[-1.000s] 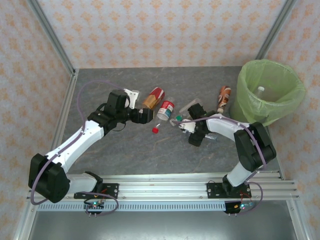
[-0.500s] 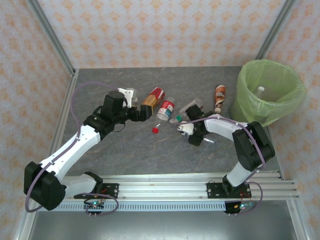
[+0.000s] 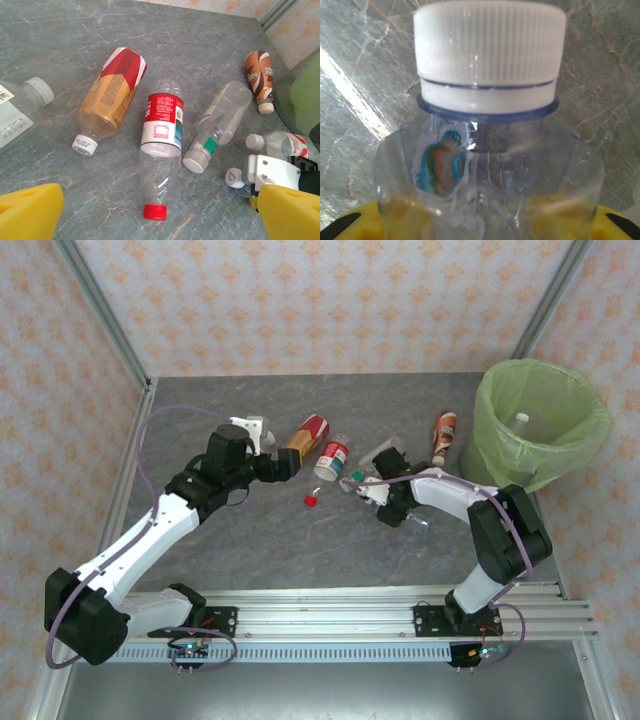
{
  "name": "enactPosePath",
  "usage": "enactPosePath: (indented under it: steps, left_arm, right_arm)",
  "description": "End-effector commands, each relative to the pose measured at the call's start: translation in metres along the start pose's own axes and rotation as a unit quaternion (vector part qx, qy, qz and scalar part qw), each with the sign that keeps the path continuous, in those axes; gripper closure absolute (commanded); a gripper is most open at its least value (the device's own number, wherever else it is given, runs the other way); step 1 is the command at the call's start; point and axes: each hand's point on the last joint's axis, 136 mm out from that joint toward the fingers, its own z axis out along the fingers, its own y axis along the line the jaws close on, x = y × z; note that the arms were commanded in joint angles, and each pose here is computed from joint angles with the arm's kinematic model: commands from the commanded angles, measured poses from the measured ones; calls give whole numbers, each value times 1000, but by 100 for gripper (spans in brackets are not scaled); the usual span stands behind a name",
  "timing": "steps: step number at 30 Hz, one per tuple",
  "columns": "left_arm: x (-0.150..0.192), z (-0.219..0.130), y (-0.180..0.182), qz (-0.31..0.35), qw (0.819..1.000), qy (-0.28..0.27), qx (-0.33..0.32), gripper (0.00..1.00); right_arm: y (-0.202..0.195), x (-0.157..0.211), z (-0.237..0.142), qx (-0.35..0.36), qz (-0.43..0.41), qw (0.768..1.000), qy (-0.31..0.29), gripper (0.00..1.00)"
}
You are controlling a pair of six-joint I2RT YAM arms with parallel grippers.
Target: Put the plastic bottles in the bin
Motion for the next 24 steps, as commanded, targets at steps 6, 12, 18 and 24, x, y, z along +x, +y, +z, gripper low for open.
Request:
enactPosePath:
  steps: [6, 12, 18, 24]
  left_arm:
    - [3, 7, 7, -24, 999, 32, -37, 0]
    - [-2, 23, 21, -81, 995, -18, -60, 0]
    - [-15, 26, 34, -93, 989, -67, -90, 0]
    - [-35, 18, 34, -38, 988, -111, -98, 0]
  right_arm:
    - [-13, -23, -27, 34, 38, 995, -83, 63]
    - [-20, -56, -54, 52, 88, 972, -210, 66]
    - [-25, -76, -85, 58, 117, 947, -293, 66]
    - [-32, -101, -137, 60, 158, 891, -421, 66]
